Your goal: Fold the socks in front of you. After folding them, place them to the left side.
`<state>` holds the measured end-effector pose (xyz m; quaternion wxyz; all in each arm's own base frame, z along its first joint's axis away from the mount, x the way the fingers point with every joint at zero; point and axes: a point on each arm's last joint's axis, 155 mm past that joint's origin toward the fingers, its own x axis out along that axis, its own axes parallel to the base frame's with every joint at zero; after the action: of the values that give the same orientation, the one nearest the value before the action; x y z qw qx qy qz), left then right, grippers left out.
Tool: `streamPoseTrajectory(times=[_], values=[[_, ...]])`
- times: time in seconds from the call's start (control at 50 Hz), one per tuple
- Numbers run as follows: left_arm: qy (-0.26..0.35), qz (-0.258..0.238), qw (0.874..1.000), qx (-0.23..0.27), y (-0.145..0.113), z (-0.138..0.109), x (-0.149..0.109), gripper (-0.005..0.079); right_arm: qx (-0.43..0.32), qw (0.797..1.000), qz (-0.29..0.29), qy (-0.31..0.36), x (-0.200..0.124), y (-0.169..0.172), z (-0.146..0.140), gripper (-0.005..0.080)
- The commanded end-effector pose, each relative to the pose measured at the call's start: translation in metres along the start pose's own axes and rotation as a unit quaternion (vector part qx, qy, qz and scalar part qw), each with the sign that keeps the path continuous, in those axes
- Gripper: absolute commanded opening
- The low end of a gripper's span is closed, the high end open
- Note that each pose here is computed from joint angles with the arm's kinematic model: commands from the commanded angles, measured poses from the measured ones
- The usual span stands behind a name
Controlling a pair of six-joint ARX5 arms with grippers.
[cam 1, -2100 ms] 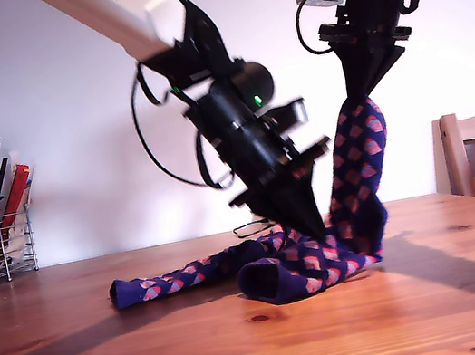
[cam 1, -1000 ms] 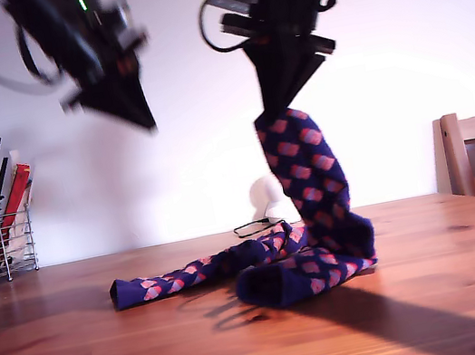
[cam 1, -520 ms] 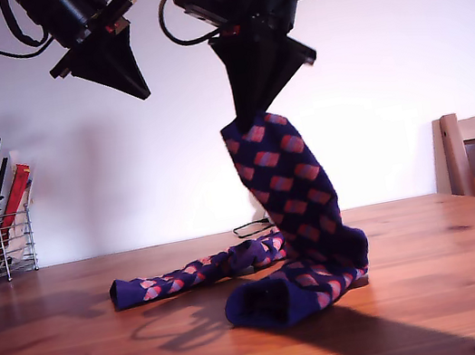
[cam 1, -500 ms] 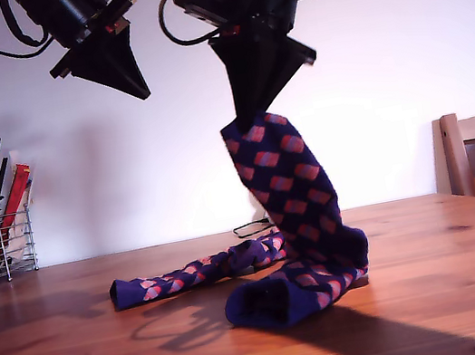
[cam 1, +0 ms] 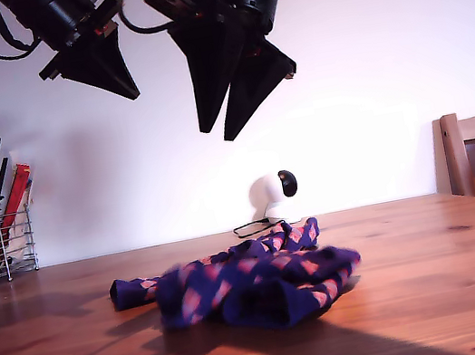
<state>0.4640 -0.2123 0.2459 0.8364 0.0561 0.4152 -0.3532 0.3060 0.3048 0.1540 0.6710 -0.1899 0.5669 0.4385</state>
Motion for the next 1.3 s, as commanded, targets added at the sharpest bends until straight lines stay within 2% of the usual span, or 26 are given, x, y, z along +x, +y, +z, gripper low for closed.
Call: streamPoseTrajectory(times=[0.0,0.12,0.24,0.36,0.44,0.52,0.6,0.64,0.8,0.9,1.08,1.28], values=[[0.016,-0.026,0.999,-0.01,-0.006,-0.009,0.013,-0.0024,0.003,1.0,-0.01,0.01,0.013,-0.012,-0.002,0.0252],[0.03,-0.07,0.997,-0.022,-0.02,-0.017,0.019,-0.0024,0.018,0.999,-0.032,-0.006,0.006,-0.04,0.0,0.0252],[0.075,-0.093,0.992,-0.042,-0.028,-0.039,0.032,-0.0023,0.042,0.997,-0.056,-0.028,-0.006,-0.078,-0.001,0.0252],[0.127,-0.111,0.984,-0.051,-0.04,-0.063,0.045,-0.0023,0.041,0.991,-0.091,-0.087,-0.023,-0.122,0.015,0.0247],[0.151,-0.123,0.98,-0.036,-0.047,-0.075,0.052,-0.0023,0.025,0.984,-0.116,-0.135,-0.036,-0.146,0.031,0.0239],[0.164,-0.133,0.977,-0.014,-0.053,-0.083,0.057,-0.0023,0.001,0.975,-0.128,-0.181,-0.05,-0.163,0.047,0.0156],[0.173,-0.14,0.975,-0.003,-0.057,-0.09,0.062,-0.0023,-0.019,0.967,-0.131,-0.216,-0.059,-0.174,0.059,-0.0025],[0.178,-0.146,0.973,0.009,-0.059,-0.096,0.067,-0.0023,-0.025,0.966,-0.13,-0.224,-0.059,-0.179,0.061,-0.0009],[0.199,-0.177,0.964,-0.001,-0.068,-0.125,0.085,-0.0023,-0.021,0.97,-0.117,-0.213,-0.04,-0.194,0.054,-0.0013],[0.186,-0.195,0.963,-0.002,-0.075,-0.129,0.088,-0.0023,-0.016,0.971,-0.106,-0.212,-0.028,-0.203,0.051,-0.0013],[0.125,-0.192,0.973,0.033,-0.085,-0.118,0.089,-0.0023,-0.009,0.973,-0.103,-0.205,-0.013,-0.215,0.048,-0.0013],[0.072,-0.176,0.98,0.06,-0.095,-0.133,0.083,-0.0023,-0.014,0.971,-0.108,-0.212,-0.013,-0.218,0.052,-0.0013]])
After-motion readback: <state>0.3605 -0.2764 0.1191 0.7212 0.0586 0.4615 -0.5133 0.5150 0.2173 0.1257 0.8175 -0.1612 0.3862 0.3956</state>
